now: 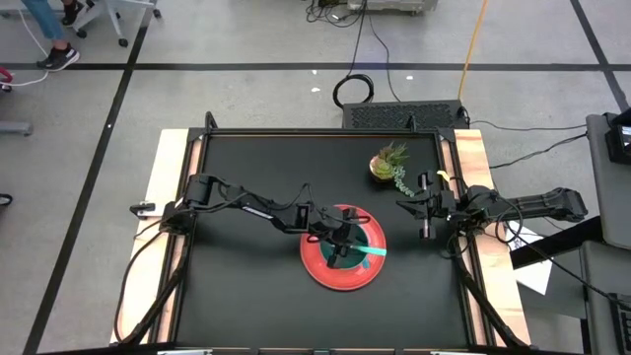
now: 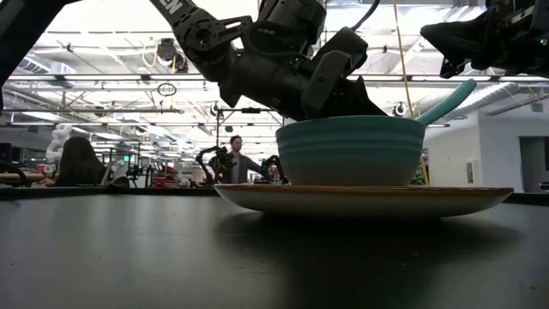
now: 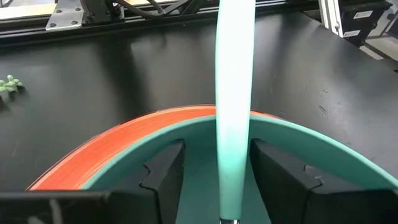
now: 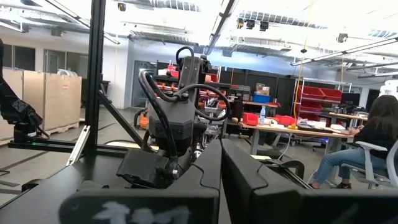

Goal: Set table place
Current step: Put the blue spoon into the green bowl, then return to Home Position

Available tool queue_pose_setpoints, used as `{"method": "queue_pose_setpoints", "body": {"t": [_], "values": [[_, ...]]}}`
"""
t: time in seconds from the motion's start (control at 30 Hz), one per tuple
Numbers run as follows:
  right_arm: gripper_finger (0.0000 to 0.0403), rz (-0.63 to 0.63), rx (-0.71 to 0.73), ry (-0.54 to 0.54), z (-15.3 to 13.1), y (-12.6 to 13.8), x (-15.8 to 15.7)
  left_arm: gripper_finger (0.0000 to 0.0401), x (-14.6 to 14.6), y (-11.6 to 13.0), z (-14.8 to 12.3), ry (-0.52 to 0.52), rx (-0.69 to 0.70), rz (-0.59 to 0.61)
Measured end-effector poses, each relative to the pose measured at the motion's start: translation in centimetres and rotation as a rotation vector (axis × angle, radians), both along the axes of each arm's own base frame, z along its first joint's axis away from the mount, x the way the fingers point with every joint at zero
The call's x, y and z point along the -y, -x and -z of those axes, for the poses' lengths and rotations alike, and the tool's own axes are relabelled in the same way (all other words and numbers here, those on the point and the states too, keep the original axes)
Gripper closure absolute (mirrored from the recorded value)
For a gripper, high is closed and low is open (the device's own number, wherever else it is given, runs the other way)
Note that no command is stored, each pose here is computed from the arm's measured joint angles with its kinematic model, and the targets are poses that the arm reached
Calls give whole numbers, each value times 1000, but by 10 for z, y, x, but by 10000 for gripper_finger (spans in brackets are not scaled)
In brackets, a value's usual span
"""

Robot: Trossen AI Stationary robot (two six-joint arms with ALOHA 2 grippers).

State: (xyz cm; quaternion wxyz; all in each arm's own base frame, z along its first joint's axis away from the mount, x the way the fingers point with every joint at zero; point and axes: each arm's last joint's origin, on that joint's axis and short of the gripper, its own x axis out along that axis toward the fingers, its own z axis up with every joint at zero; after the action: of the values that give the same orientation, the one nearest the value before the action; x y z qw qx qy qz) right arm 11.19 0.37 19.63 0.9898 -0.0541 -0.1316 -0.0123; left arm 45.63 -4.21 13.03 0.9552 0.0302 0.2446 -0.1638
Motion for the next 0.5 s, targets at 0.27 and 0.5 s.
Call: {"method": "queue_pose_setpoints", "body": {"t": [0.27,0.5], "values": [[403,0,0,0,0,0,0,188,-1,0,-2,7,6,11],[403,0,0,0,0,0,0,185,-2,2,-9,6,2,21]]}}
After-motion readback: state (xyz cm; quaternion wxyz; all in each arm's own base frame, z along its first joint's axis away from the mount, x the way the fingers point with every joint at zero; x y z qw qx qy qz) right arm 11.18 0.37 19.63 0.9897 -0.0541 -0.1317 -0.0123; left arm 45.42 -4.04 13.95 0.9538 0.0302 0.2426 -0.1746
